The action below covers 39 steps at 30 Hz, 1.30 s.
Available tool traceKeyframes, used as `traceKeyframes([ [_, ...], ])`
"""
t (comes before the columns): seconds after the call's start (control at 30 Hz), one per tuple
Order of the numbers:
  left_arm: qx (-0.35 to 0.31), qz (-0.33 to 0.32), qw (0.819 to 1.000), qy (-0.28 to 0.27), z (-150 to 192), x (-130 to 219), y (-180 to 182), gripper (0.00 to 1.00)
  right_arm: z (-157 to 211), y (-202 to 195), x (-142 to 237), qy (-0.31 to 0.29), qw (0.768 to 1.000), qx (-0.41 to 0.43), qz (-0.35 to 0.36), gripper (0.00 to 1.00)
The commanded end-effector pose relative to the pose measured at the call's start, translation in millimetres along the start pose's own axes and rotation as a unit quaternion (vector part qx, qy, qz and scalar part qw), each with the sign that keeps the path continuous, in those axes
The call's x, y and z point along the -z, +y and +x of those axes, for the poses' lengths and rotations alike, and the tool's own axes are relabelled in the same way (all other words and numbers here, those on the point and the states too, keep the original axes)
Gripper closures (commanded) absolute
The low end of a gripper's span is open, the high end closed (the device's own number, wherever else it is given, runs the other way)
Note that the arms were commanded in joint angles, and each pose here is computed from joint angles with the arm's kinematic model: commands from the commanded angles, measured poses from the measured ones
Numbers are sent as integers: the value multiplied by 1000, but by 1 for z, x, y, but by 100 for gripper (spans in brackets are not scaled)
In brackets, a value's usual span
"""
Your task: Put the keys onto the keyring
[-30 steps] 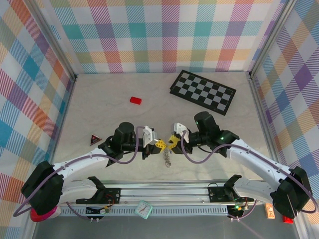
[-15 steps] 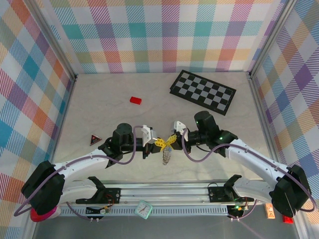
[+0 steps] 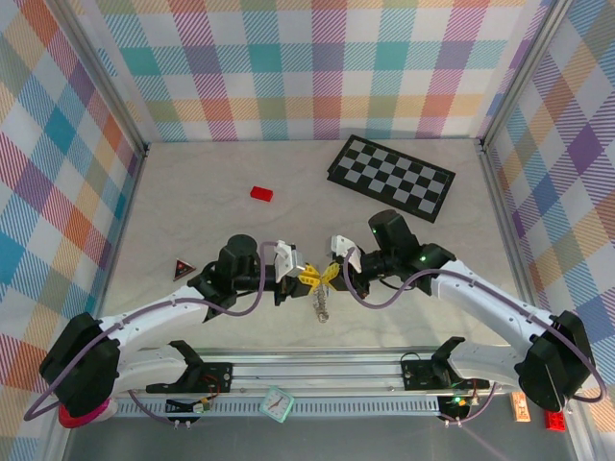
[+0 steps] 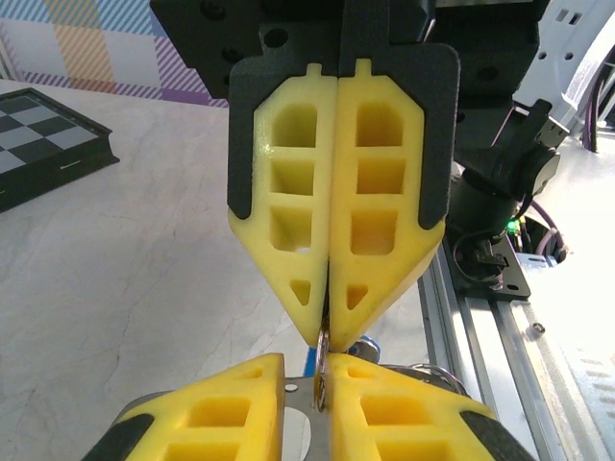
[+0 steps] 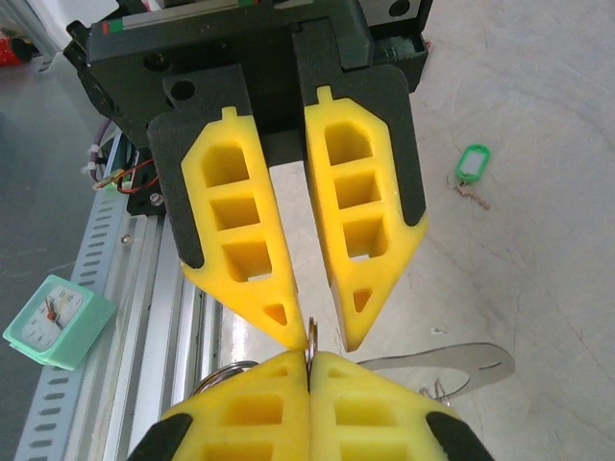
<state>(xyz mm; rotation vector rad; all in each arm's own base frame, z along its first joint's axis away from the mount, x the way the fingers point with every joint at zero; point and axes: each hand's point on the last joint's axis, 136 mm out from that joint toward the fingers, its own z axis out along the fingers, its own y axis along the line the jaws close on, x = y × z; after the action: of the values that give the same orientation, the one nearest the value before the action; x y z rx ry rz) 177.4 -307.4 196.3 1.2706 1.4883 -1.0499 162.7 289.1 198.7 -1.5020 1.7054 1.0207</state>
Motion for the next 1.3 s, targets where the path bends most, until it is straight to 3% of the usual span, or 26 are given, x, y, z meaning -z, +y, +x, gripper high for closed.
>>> traceKeyframes([
  [0.0, -12, 12, 1000, 7, -5, -2, -1, 85, -16, 8, 2, -12, 999, 29, -20, 100],
  [0.33, -7, 22, 1000, 12, -3, -5, -1, 100, -15, 7, -3, -20, 999, 21, -18, 100],
  [0.37, -8, 19, 1000, 11, -2, -5, -1, 100, -13, 4, -4, -18, 1000, 18, -6, 96],
  [0.43, -13, 9, 1000, 6, -3, -3, 1, 100, -10, -3, -2, -14, 1000, 12, 16, 76],
  [0.57, -8, 1, 1000, -9, -7, -3, 3, 100, -4, -11, 7, -8, 998, 3, 67, 61],
  [0.87, 2, -30, 999, -45, -14, 3, 8, 100, 11, -15, 27, -25, 989, -30, 143, 59],
  [1.27, 19, -50, 996, -74, -15, 2, 16, 100, 18, 1, 27, -41, 992, -36, 117, 58],
])
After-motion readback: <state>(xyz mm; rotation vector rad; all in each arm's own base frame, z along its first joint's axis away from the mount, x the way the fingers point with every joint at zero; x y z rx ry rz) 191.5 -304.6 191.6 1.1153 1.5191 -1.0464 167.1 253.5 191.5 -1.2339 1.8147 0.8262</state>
